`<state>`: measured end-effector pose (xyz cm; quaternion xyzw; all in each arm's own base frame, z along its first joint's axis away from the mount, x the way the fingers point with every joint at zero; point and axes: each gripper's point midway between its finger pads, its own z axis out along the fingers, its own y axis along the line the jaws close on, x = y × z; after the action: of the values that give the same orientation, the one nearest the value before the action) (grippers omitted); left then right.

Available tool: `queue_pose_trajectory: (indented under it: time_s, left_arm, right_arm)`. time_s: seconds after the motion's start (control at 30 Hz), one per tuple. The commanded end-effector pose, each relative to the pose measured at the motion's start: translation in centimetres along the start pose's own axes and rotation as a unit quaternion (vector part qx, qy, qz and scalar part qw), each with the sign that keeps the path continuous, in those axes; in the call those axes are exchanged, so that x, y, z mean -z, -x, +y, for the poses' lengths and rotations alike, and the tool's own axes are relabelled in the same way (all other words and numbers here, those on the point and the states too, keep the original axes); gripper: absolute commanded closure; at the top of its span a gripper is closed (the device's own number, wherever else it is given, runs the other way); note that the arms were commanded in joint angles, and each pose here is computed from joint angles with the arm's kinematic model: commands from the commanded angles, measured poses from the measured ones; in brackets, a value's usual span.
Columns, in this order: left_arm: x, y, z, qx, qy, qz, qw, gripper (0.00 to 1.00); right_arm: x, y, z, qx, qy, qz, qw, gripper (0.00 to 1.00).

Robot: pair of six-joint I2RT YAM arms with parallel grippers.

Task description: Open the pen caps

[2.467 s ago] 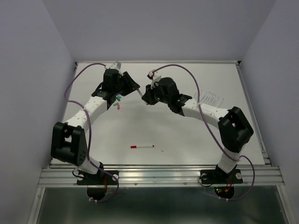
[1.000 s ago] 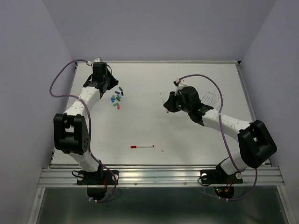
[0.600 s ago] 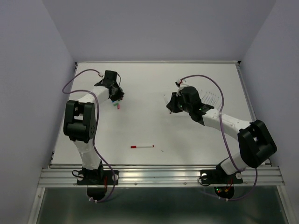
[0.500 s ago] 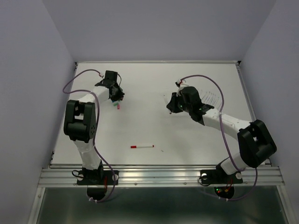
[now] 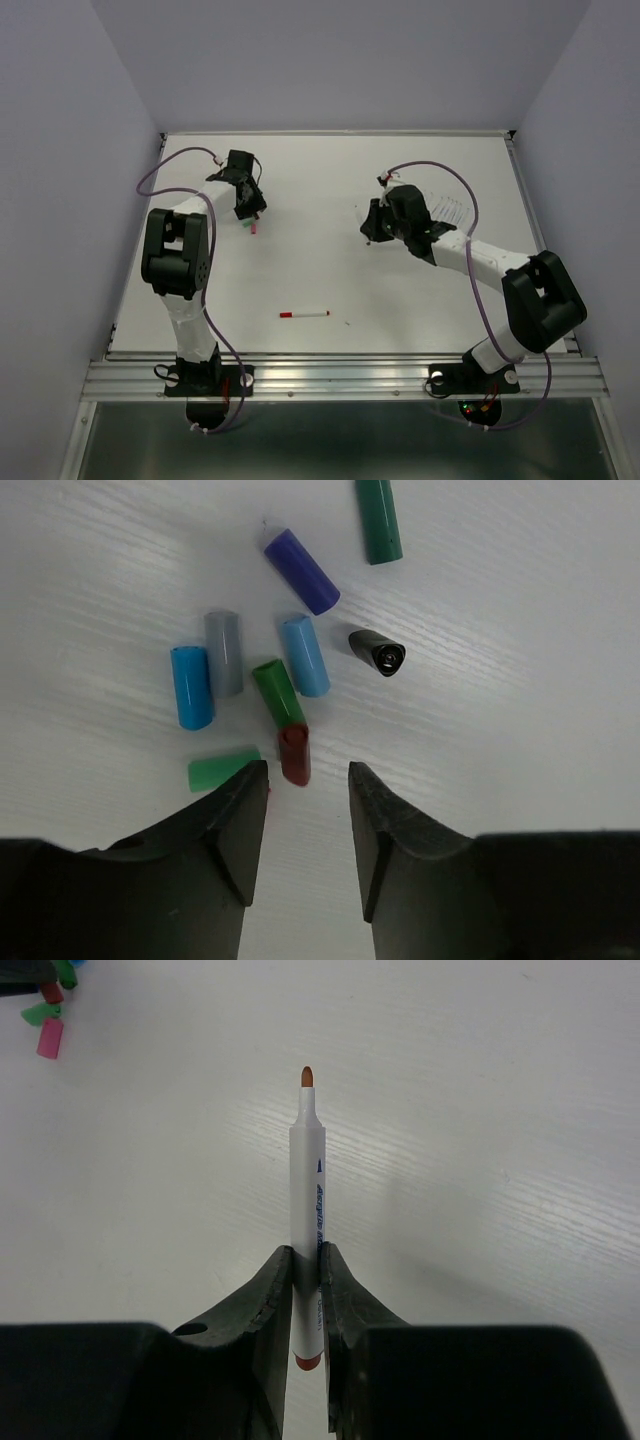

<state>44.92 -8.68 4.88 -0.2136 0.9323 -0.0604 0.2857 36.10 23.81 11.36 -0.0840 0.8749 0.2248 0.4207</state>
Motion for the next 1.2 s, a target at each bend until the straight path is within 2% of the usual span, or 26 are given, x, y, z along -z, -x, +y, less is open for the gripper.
queue_pose_trajectory:
  time_s: [0.0,0.03,0.07,0.27,0.37,0.43,0.47,0.53,0.6,0.8,1.17]
  left_arm:
    - [1.2,1.8,-0.6,-0.01,-0.001,-0.021,1.0,0.49]
    - [1.3,1.9,-0.7,-0.009,-0.001,-0.022,1.0,0.46]
    - [1.4,1.9,-0.8,-0.009,-0.004,-0.023,1.0,0.38]
    - [3.2,2.9,-2.0,-0.01,-0.036,-0.035,0.999,0.37]
    - [4.5,3.7,-2.9,-0.012,-0.06,-0.049,0.997,0.3]
    - [6.3,4.9,-3.7,-0.011,-0.078,-0.069,0.994,0.2]
    - [7.6,5.4,-4.0,-0.01,-0.091,-0.081,0.993,0.15]
    - [8.8,6.1,-4.4,-0.009,-0.104,-0.099,0.99,0.02]
    - [10.5,6.4,-5.1,-0.012,-0.131,-0.11,0.985,0.01]
    - [12.5,7.0,-5.2,-0.012,-0.145,-0.133,0.98,0.01]
    - [12.1,6.8,-5.1,-0.02,-0.146,-0.129,0.981,0.01]
  right_arm:
    - [0.4,3.1,0.1,0.001,-0.005,-0.04,0.999,0.99]
    - [0.4,3.2,-0.3,-0.001,-0.008,-0.041,0.999,0.99]
    - [0.3,3.2,-0.3,-0.001,-0.011,-0.041,0.999,0.99]
    - [0.4,5.0,-2.0,-0.012,-0.051,-0.065,0.996,0.99]
    - [0.2,6.8,-3.5,-0.026,-0.079,-0.083,0.993,0.99]
    - [-0.5,6.8,-6.0,-0.044,-0.124,-0.073,0.989,0.99]
    - [-0.5,8.3,-6.6,-0.048,-0.148,-0.091,0.984,0.99]
    - [-1.4,7.4,-9.3,-0.064,-0.203,-0.071,0.975,0.99]
    - [-1.7,8.6,-10.9,-0.074,-0.244,-0.089,0.963,0.99]
    - [-3.5,8.0,-15.8,-0.118,-0.354,-0.085,0.924,0.97]
    - [-5.4,6.8,-19.6,-0.132,-0.408,-0.06,0.901,0.97]
